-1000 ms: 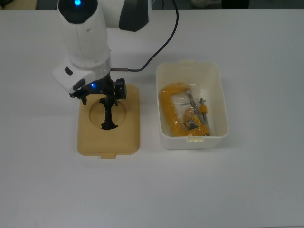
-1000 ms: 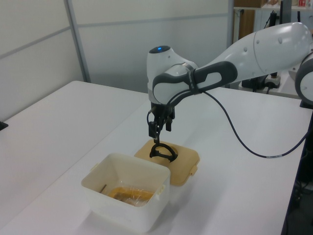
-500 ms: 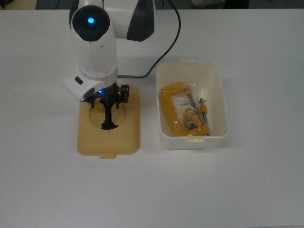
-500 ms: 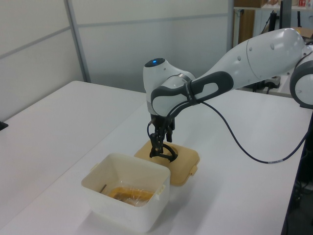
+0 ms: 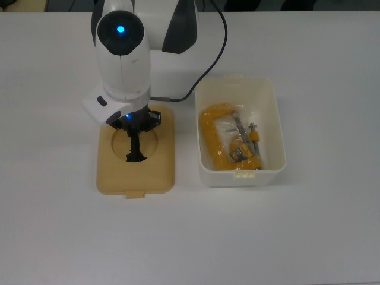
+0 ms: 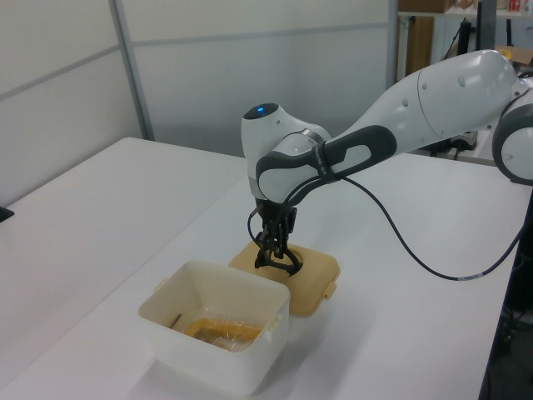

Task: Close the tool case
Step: 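Close the gripper on the black handle of the tan lid, then lift the lid by its handle and carry it over the white box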

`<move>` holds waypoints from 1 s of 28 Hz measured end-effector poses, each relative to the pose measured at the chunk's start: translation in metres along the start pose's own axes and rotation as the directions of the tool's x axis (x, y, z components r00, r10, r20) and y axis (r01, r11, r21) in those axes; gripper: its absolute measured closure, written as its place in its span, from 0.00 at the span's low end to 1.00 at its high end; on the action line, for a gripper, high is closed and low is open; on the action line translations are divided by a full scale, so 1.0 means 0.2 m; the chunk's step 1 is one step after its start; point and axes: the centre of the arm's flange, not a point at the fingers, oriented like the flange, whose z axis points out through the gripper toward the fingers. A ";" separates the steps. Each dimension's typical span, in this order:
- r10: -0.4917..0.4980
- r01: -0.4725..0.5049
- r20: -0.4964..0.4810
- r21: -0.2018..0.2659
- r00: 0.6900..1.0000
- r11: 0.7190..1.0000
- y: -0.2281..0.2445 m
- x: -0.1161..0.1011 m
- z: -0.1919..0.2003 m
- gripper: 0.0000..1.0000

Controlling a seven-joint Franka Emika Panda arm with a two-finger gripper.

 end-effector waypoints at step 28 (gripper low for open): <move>0.082 -0.078 -0.052 0.083 0.995 0.993 0.18 -0.14 -0.91 0.89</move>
